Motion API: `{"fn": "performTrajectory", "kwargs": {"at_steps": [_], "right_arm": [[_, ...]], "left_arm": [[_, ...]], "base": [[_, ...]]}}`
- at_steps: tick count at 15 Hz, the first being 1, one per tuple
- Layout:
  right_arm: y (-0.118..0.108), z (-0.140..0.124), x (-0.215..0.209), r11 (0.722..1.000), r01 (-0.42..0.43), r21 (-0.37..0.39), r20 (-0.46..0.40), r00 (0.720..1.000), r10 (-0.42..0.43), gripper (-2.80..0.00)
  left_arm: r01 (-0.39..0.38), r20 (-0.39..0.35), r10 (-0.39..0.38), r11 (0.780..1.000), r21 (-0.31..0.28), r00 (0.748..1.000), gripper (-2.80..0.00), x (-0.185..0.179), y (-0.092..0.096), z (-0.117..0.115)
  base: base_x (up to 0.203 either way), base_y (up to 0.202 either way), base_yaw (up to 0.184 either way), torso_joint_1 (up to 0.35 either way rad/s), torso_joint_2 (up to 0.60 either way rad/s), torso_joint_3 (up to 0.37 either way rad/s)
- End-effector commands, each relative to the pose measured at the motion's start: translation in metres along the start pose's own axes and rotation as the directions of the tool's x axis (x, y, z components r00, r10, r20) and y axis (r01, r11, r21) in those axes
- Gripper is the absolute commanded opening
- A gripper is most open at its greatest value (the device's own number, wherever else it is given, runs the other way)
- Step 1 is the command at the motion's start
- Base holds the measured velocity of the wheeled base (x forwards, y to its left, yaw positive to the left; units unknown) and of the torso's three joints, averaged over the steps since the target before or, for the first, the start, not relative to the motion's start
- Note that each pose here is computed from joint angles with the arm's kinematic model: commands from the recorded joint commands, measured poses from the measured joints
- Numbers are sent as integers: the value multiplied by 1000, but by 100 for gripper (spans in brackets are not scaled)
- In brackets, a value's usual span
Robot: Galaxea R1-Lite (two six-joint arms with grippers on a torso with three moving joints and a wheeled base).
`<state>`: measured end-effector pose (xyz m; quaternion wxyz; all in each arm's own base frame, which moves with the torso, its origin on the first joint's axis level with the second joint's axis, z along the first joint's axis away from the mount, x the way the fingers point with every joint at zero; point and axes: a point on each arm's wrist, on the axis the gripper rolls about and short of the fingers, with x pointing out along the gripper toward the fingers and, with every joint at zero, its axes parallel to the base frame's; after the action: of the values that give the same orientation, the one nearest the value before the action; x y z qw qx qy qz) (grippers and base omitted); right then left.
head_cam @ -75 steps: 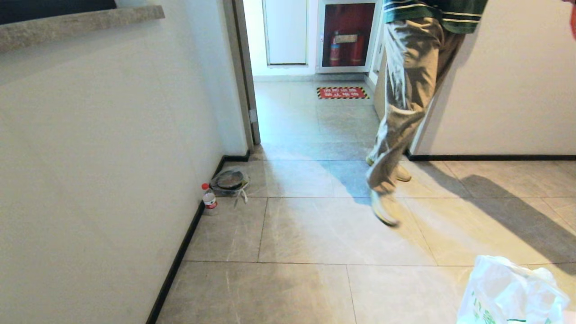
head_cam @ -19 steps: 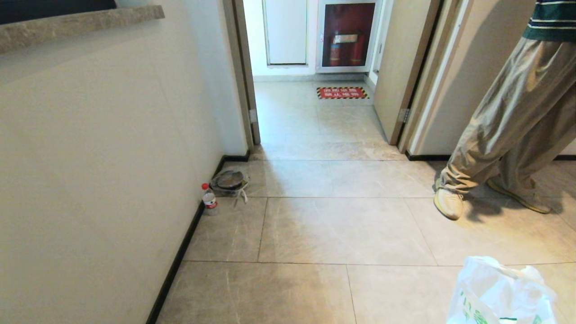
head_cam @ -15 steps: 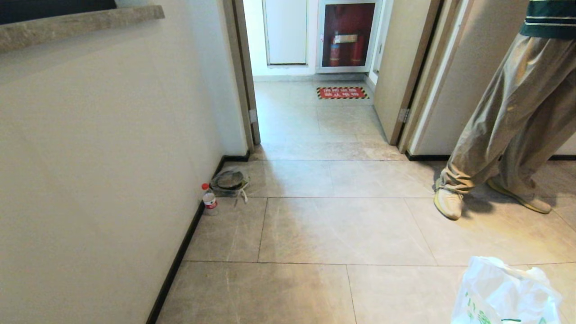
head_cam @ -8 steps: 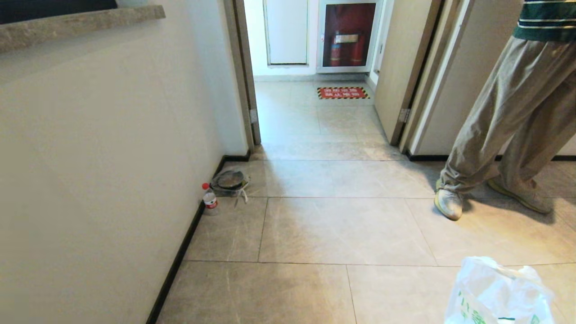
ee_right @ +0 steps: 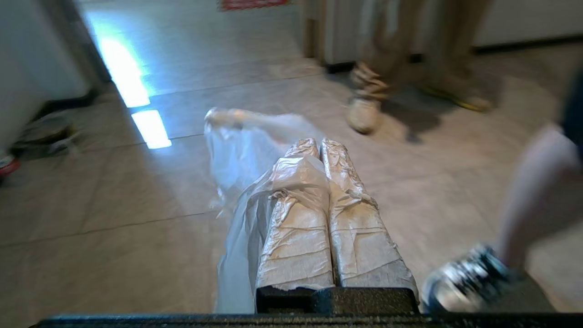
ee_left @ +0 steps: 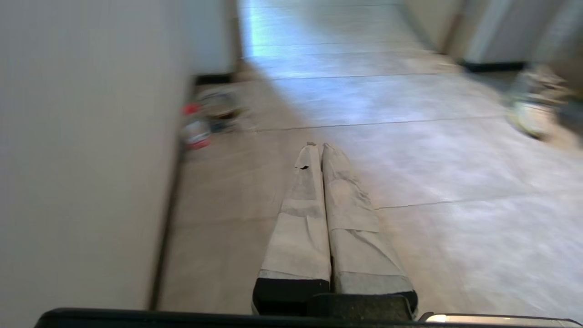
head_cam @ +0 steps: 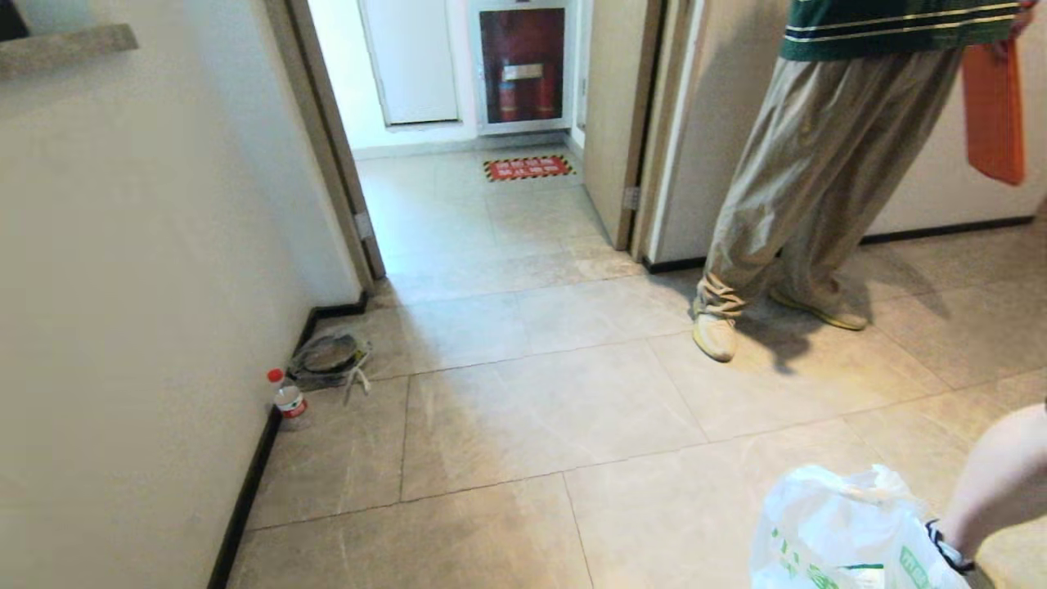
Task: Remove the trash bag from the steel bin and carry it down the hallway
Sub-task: Put the trash bag at the door
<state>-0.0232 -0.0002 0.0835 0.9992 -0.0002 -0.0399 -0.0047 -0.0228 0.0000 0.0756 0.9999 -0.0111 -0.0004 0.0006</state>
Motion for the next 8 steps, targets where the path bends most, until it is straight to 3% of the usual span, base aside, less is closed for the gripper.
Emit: {"fn": "performTrajectory", "kwargs": {"at_steps": [1, 8], "right_arm": [[0, -9, 2, 1000, -2, -2, -34, 999, 2, -280], [0, -9, 2, 1000, 0, -3, -34, 999, 0, -280]], "left_arm": [[0, -1, 0, 1000, -1, 1000, -280, 0, 0, 0], [0, 1, 0, 1000, -1, 1000, -280, 0, 0, 0]], "base": [[-2, 11, -174, 2, 3, 3], [1, 9, -177, 3, 2, 3]]}}
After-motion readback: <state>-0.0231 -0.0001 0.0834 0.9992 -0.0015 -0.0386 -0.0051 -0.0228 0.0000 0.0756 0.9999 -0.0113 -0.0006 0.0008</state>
